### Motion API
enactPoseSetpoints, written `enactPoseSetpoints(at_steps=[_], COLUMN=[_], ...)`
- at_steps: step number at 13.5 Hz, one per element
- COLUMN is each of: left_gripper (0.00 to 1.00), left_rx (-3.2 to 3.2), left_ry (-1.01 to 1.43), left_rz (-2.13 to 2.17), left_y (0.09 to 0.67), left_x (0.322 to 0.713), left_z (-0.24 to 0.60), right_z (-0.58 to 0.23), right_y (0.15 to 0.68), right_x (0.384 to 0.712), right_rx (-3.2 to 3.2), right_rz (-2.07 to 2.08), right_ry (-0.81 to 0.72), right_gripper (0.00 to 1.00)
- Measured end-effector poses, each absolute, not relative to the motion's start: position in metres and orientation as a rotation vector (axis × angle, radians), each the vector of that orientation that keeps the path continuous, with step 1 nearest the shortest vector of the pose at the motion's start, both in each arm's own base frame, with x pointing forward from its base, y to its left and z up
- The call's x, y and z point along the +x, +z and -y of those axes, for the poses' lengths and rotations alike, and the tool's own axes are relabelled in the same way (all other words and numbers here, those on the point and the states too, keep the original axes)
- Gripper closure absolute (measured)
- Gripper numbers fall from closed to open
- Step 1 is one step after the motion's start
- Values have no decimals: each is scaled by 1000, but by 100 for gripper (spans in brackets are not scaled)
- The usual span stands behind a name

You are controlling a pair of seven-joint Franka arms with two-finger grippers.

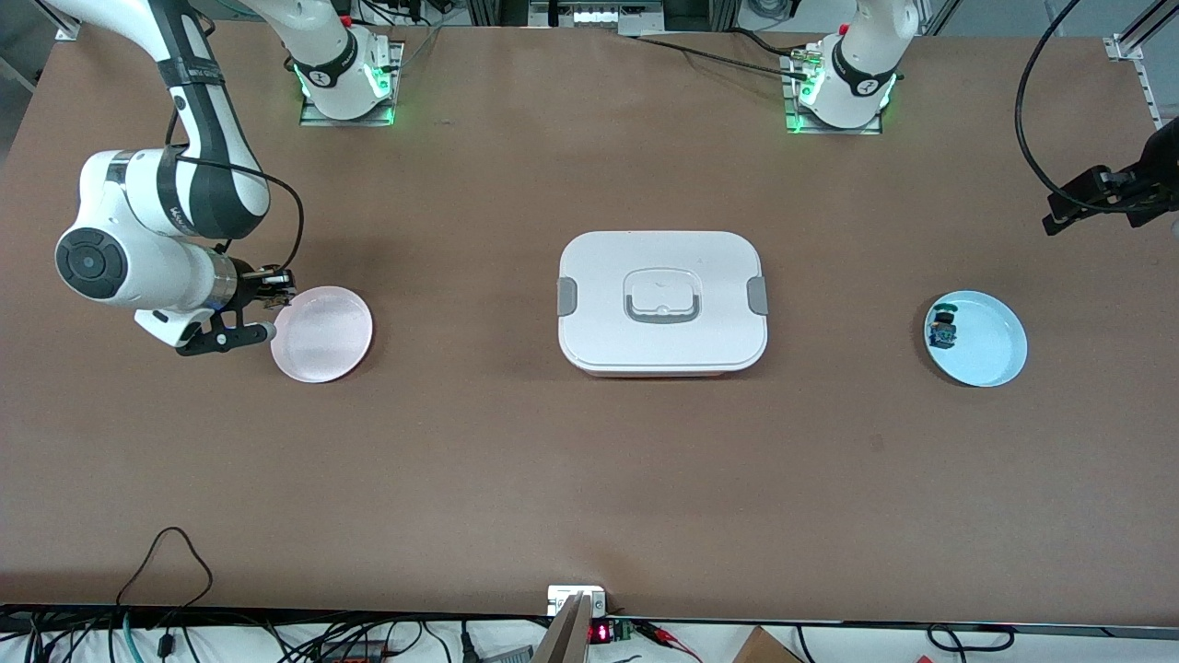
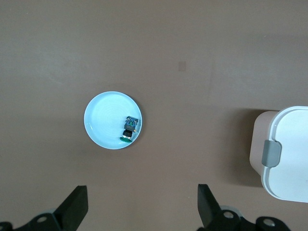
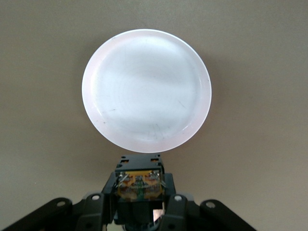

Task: Transfer orange switch to right arm and place

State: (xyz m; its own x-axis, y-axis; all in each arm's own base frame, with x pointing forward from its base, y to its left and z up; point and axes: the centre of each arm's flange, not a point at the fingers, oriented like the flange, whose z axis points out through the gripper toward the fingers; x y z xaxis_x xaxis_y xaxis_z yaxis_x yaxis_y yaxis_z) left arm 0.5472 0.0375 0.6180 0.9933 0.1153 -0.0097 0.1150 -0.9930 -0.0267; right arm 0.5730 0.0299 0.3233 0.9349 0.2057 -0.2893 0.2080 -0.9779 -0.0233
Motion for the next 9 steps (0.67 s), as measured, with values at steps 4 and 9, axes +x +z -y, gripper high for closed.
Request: enactPoseSetpoints(at_steps=[4, 9], left_gripper=[0, 0], left_rx=[-3111, -3111], left_ry=[-12, -1], left_rz=[184, 175], left_y=[628, 630], left_x=[549, 548], left_z=[-37, -34], right_z=[-31, -31], right_y=[320, 305], right_x=[577, 585], right_rx=[3042, 2882], right_rz=[-792, -1346], right_ry=[-426, -344], right_gripper=[60, 60])
